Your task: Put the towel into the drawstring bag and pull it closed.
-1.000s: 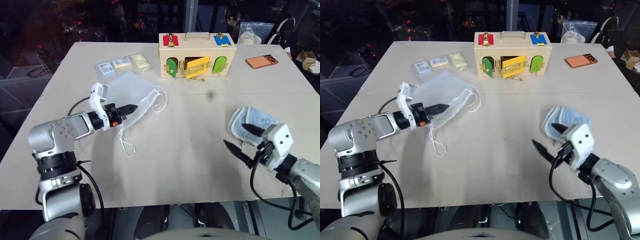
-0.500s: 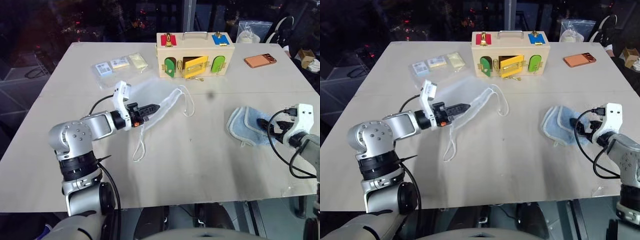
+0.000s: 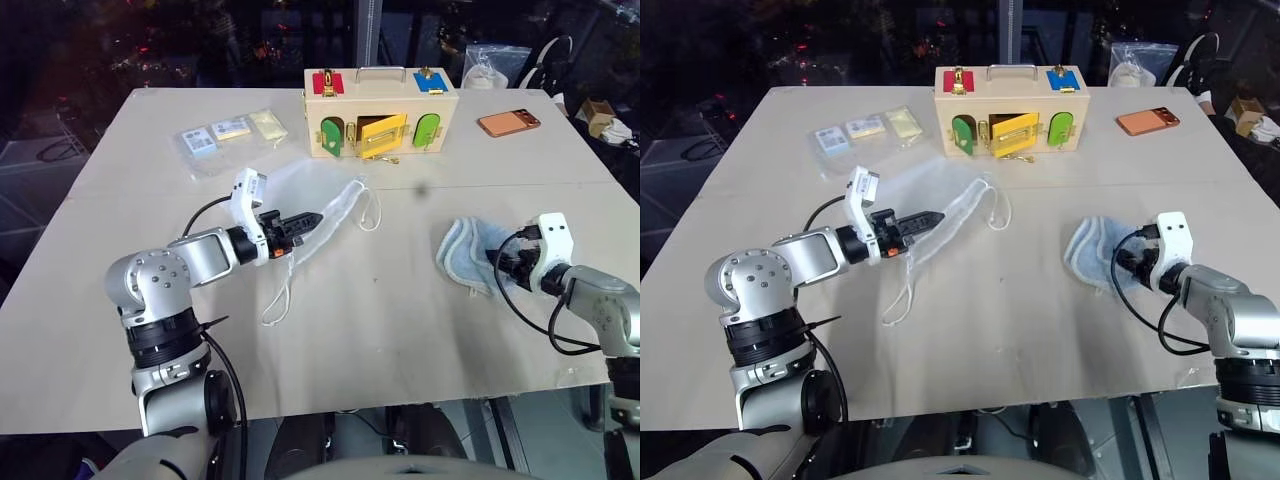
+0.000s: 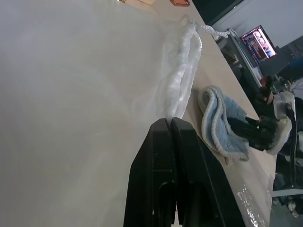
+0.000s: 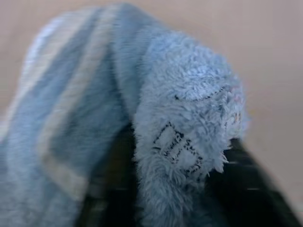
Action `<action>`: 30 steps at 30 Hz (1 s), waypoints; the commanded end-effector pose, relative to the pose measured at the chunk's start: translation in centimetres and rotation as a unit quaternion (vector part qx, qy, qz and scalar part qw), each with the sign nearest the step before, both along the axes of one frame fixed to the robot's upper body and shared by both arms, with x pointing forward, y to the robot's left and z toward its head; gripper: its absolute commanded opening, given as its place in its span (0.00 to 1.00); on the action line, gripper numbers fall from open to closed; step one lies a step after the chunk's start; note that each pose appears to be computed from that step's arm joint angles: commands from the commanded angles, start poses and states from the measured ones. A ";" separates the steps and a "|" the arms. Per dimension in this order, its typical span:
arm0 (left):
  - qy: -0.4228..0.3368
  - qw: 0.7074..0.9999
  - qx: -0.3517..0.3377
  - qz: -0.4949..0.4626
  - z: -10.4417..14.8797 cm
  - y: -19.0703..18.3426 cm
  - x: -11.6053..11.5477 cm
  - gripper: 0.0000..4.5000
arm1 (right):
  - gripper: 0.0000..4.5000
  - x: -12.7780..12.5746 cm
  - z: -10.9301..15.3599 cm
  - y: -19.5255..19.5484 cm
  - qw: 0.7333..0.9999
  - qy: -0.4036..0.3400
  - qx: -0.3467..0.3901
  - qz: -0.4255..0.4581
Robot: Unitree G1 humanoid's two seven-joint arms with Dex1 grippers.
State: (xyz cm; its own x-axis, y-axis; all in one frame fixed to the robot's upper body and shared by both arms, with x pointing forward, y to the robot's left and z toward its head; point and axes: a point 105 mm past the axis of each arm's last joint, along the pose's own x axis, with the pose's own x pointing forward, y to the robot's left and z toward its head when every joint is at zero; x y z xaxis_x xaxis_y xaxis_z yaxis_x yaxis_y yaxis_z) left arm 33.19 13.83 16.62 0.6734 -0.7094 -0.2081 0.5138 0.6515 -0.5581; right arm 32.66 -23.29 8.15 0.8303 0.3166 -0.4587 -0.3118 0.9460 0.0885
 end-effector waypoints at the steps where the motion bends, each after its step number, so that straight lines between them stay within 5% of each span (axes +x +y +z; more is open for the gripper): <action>1: -0.032 0.999 -0.006 -0.009 1.3 -0.3 -0.3 0.00 | 0.07 -1.3 0.2 3.7 0.994 -0.021 0.065 0.080; 5: -0.025 0.999 0.007 -0.021 0.7 -0.9 -0.2 0.00 | 0.02 -3.6 5.7 8.1 0.951 -0.125 0.211 0.190; 8: -0.016 0.999 0.016 -0.037 -0.2 -1.6 -0.3 0.00 | 0.02 -6.3 11.4 12.0 0.867 -0.190 0.364 0.282; 10: -0.012 0.998 0.023 -0.053 -0.7 -2.2 -0.5 0.00 | 0.02 -6.4 12.8 14.2 0.837 -0.202 0.403 0.310; 14: -0.015 0.996 0.015 -0.082 -0.7 -3.4 -0.9 0.00 | 0.02 -3.6 10.5 18.7 0.859 -0.170 0.367 0.314; 21: -0.048 0.992 -0.025 -0.111 1.5 -4.0 -2.2 0.00 | 0.02 -0.3 0.3 21.8 0.937 -0.075 0.171 0.296; 30: -0.082 0.991 -0.066 -0.077 4.3 -1.5 -2.5 0.00 | 0.02 1.3 -2.5 20.4 0.957 -0.076 0.038 0.276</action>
State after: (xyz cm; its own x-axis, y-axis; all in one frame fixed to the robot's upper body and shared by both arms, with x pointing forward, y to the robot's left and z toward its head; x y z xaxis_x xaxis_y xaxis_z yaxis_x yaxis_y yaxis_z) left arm 31.53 12.72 18.46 0.5992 -0.7950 -0.0943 0.6163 0.5333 -0.5795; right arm 33.80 -1.75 8.26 0.5578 0.8069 -0.1944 -0.8084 0.5813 0.0930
